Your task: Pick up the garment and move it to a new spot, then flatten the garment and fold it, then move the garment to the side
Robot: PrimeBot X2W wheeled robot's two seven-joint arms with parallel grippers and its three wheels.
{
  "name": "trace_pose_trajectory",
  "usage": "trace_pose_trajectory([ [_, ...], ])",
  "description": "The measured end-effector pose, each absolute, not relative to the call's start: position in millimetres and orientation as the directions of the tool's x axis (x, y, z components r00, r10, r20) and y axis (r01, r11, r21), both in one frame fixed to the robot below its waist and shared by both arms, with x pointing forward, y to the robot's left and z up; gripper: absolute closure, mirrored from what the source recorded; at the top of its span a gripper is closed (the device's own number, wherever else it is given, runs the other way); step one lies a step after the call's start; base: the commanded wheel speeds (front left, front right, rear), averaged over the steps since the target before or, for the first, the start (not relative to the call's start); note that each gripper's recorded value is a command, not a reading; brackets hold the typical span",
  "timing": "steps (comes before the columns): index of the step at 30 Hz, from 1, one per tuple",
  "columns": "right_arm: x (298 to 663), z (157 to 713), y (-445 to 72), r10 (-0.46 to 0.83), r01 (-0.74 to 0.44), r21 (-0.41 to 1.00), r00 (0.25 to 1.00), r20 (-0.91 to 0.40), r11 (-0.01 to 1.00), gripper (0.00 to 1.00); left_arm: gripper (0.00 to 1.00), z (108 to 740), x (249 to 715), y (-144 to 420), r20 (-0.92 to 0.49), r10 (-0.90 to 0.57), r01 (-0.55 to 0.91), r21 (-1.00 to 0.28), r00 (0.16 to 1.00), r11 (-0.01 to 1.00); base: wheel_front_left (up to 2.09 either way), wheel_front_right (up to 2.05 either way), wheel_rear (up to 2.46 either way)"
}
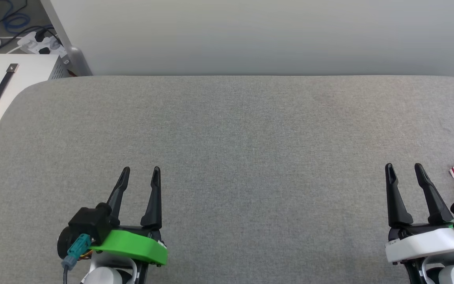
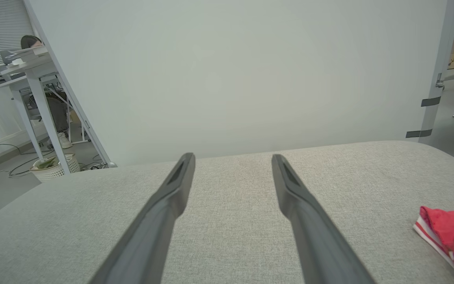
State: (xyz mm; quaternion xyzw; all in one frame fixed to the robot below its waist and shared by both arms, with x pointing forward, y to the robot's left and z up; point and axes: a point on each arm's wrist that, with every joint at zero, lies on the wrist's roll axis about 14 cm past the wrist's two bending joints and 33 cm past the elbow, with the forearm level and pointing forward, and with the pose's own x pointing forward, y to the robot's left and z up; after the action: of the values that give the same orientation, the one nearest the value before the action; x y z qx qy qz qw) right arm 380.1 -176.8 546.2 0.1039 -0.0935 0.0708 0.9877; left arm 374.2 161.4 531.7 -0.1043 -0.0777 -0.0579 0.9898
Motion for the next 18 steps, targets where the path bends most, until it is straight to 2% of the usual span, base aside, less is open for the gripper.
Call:
trace_pose_trajectory([
  [4,380.6,544.7,-177.0,0.12,-0.158,0.193,0.973,0.195,0.968,0.0,0.0,530.2,374.8,159.9,0.162,-0.103,0.135,-0.199,0.981,0.971,0.0,0.0,0.0],
  [5,380.8,544.3,-177.1,0.12,-0.158,0.193,0.974,0.194,0.969,1.0,1.0,529.6,374.9,158.8,0.16,-0.106,0.137,-0.199,0.981,0.97,0.0,0.0,0.0],
  [18,380.2,543.5,-177.2,0.123,-0.156,0.178,0.976,0.182,0.972,1.0,1.0,529.5,375.5,158.9,0.148,-0.107,0.134,-0.192,0.983,0.972,0.0,0.0,0.0],
])
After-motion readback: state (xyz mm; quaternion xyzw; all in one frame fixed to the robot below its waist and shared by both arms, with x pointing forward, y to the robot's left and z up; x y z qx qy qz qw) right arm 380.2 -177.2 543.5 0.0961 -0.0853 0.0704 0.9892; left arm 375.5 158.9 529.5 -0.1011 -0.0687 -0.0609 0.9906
